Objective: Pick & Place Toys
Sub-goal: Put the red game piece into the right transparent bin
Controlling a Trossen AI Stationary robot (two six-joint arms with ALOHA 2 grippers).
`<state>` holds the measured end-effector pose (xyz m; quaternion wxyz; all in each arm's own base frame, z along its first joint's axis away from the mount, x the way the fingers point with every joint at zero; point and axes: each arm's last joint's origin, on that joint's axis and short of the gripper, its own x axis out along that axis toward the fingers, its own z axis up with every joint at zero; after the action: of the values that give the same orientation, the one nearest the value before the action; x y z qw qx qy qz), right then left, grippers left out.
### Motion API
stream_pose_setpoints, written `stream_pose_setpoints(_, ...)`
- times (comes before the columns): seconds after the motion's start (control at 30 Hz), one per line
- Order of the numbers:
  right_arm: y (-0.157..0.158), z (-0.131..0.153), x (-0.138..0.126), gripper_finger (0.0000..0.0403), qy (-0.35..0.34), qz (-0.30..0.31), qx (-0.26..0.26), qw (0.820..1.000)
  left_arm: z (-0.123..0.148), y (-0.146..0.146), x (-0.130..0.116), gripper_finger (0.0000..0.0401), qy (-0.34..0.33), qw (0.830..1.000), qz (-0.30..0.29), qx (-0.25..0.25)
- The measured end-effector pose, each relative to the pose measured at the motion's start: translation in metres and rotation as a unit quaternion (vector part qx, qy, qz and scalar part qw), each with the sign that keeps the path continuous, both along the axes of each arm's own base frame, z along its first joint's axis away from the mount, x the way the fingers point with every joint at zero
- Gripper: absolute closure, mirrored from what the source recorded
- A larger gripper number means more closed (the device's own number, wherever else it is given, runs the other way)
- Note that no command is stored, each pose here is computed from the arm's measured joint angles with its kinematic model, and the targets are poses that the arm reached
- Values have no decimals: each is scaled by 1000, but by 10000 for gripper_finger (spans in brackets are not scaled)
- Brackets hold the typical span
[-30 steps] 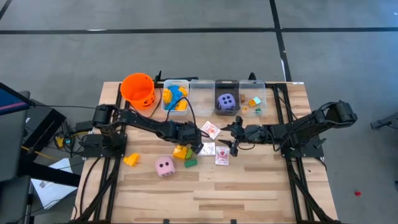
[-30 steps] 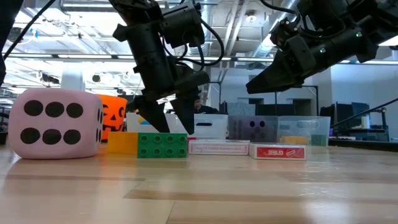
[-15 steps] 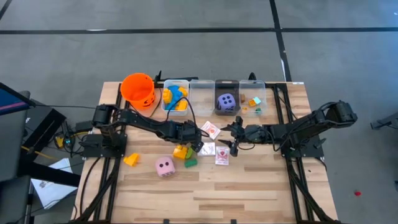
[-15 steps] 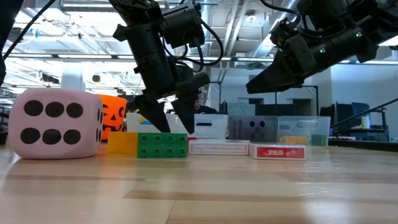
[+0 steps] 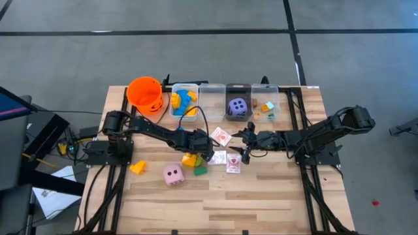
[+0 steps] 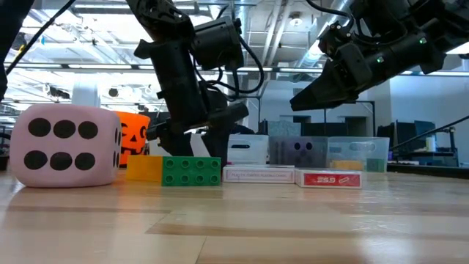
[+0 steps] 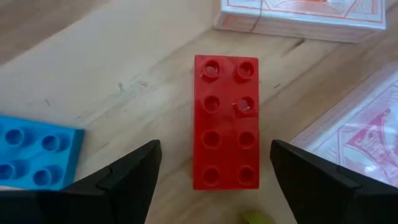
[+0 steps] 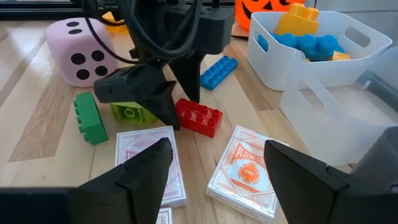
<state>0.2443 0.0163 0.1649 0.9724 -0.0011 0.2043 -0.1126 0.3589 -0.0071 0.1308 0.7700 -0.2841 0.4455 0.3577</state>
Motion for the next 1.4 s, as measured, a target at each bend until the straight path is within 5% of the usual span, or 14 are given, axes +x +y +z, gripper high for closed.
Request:
stream_pose_setpoints(0.23, 0, 0, 0, 148, 0, 0, 0, 1000, 0, 0, -1, 143, 8, 1000, -7, 1)
stream_pose_setpoints(0.5, 0, 0, 0, 148, 0, 1, -2, 1000, 1, -1, -1, 269, 27, 996, -90, 11)
stream_pose_setpoints(0.73, 1, 0, 0, 148, 1, 10, -8, 1000, 37, -4, 0, 269, -27, 977, -210, 31)
stream_pose_setpoints(0.9, 8, 2, 1, 148, -1, 75, -30, 997, 82, -6, -9, 269, -96, 953, -283, 46)
stream_pose_setpoints(1.13, 29, 14, 2, 148, -59, 153, -116, 980, 120, 1, -22, 269, -175, 940, -293, 1)
stream_pose_setpoints(1.4, 38, 25, 3, 148, -101, 195, -241, 945, 128, 0, -13, 269, -253, 914, -309, -72)
